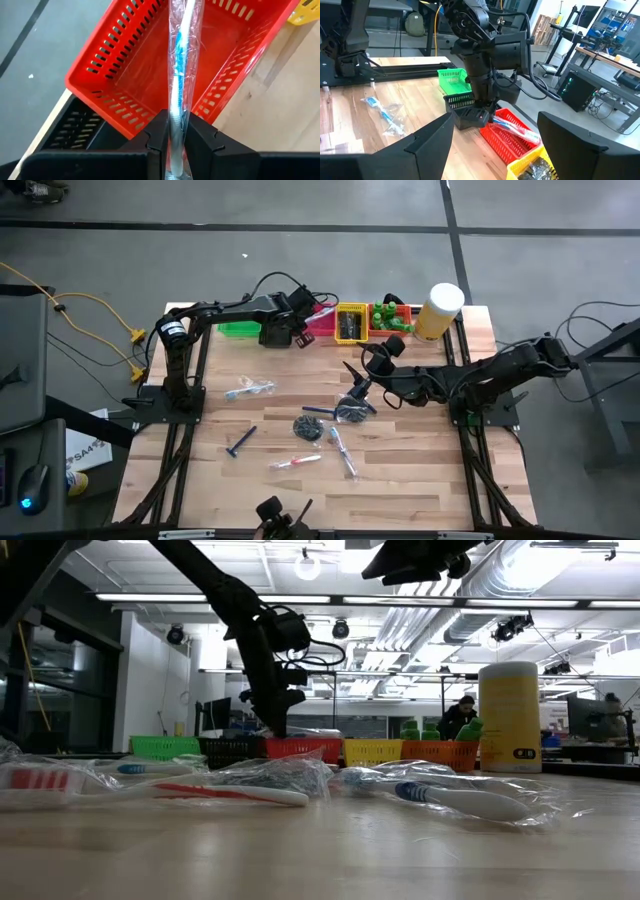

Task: Pick & Place Travel size toiletries
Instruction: Put the blue toothbrush into the red basket

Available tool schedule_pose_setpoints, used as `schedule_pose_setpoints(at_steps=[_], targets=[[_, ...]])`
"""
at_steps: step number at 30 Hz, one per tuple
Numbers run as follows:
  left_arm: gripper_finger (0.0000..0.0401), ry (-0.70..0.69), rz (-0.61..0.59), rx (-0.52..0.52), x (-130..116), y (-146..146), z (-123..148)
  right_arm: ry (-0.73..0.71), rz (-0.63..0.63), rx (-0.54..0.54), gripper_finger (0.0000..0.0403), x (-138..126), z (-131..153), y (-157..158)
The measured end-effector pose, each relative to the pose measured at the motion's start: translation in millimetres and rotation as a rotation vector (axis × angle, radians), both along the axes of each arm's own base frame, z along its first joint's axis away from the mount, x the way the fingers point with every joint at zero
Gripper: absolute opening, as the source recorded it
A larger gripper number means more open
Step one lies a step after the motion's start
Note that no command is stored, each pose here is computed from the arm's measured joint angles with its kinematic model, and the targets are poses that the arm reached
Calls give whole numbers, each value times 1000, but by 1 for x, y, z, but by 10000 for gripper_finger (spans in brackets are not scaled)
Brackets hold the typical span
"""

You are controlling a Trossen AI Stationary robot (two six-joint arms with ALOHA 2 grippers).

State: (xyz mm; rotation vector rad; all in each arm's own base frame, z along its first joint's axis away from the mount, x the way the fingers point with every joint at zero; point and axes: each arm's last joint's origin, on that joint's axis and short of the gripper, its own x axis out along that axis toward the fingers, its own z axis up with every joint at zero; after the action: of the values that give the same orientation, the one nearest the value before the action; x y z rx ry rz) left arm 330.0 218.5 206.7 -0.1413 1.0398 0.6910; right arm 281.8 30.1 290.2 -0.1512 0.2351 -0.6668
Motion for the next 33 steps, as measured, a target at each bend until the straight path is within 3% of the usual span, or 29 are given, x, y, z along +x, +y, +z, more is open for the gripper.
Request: schedule_pose_setpoints(at_steps=[10,21,26,33], targets=[[60,-6,-47,-1,3,1,12,-2,0,2,281,0,0,0],[180,6,-12,40,3,3,14,-7,0,14,281,0,0,0],[186,-12,-6,53,4,3,17,5,-2,18,281,0,-2,0],[187,-151,-44,91,13,8,25,18,-2,18,281,-1,-3,0]])
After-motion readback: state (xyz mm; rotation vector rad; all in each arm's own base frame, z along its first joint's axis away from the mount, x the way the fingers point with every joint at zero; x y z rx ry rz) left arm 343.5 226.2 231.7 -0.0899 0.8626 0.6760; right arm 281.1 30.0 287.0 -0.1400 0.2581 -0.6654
